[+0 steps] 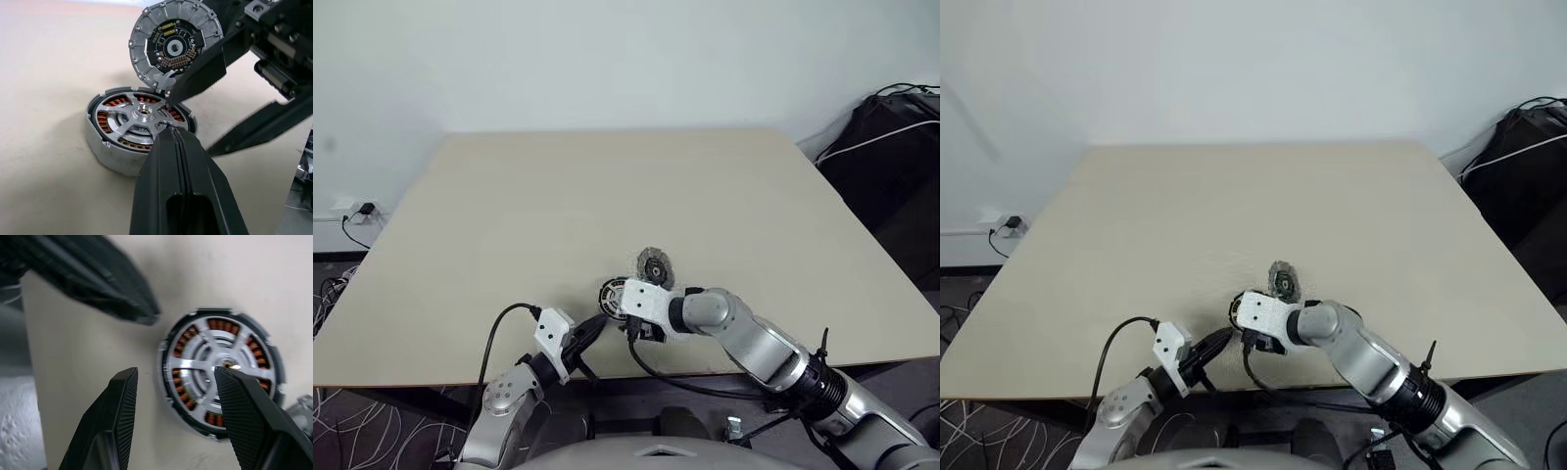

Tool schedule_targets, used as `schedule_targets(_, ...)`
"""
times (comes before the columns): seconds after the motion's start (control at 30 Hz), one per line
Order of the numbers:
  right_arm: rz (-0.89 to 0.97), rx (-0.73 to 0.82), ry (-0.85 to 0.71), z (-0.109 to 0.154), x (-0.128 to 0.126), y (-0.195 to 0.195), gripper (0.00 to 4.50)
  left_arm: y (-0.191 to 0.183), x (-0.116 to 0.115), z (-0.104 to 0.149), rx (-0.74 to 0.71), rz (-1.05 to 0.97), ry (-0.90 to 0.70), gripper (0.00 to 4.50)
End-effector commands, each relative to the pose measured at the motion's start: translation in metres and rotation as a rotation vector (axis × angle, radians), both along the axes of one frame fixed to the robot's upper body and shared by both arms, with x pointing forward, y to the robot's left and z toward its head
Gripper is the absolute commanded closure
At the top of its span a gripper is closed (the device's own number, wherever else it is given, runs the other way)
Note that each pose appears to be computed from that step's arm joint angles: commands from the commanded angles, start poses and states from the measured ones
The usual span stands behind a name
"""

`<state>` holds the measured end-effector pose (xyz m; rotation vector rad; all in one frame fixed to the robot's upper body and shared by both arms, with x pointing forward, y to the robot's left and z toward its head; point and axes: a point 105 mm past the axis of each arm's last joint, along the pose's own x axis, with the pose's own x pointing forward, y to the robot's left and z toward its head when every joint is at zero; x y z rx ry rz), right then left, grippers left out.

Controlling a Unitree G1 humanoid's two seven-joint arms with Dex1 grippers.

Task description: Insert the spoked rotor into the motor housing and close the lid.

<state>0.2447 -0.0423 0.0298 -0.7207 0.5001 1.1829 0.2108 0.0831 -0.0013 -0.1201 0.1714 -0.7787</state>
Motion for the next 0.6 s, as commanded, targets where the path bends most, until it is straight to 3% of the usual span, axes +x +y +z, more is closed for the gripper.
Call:
schedule_targets(0.03, 0.044, 0.005, -0.053, 0.007, 0.000, 0.005, 1.82, 0.000, 0.003, 0.006, -0.012, -0.002, -0.034, 4.50)
schedule_targets(0.5, 0.014, -0.064, -0.027, -0.016, 0.007, -0.005, 1.82, -0.001, 0.002, 0.007, -0.012, -0.005, -0.041, 4.50)
schedule_targets(0.6, 0.004, -0.077, -0.031, -0.020, 0.010, -0.007, 2.44, -0.001, 0.002, 0.008, -0.013, -0.005, -0.041, 4.50)
